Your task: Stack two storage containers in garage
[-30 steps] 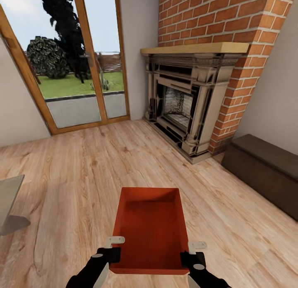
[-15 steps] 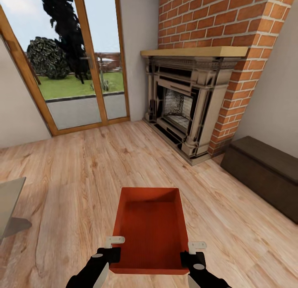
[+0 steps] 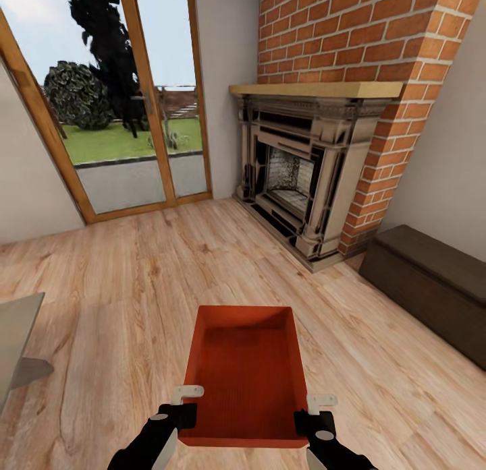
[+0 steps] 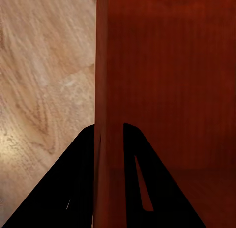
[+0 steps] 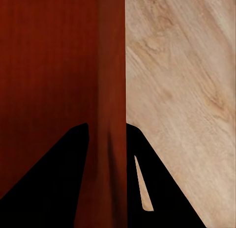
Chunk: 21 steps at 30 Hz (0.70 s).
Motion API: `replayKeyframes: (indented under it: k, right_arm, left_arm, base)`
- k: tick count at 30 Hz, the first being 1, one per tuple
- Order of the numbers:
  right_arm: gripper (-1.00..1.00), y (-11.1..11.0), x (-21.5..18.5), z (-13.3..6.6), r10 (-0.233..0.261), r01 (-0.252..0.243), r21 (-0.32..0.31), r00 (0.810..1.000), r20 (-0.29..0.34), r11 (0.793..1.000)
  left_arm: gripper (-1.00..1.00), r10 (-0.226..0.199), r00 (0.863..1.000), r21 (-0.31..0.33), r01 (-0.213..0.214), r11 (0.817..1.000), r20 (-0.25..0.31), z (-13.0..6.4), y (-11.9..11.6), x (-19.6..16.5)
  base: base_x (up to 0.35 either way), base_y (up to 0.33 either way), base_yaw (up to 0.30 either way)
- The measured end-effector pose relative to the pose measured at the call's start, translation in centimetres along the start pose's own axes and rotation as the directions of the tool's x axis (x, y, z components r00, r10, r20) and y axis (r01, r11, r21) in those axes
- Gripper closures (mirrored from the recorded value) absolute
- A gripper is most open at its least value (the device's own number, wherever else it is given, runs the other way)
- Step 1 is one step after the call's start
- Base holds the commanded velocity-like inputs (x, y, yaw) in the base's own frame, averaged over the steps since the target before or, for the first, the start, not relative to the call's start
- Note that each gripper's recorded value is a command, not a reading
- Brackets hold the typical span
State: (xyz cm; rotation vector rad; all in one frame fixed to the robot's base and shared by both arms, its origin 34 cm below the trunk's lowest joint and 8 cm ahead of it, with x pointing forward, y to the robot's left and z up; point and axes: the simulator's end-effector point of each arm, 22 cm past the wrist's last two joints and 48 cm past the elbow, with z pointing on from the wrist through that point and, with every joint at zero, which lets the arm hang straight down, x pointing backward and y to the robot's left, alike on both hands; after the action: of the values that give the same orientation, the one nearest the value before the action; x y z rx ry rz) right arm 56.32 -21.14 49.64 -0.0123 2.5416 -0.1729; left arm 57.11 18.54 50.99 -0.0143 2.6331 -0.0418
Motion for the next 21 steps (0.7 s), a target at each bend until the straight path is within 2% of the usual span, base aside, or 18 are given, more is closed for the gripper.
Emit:
replayKeyframes:
  k: [21]
  right_arm:
    - [1.0,-0.4,-2.1,-2.8,-0.003,0.003,0.0,1.0,-0.002,1.0]
  left_arm:
    - [1.0,-0.002,1.0,0.0,0.002,1.0,-0.002,-3.0,-0.1,-1.8]
  base:
    - [0.0,0.0,0.0]
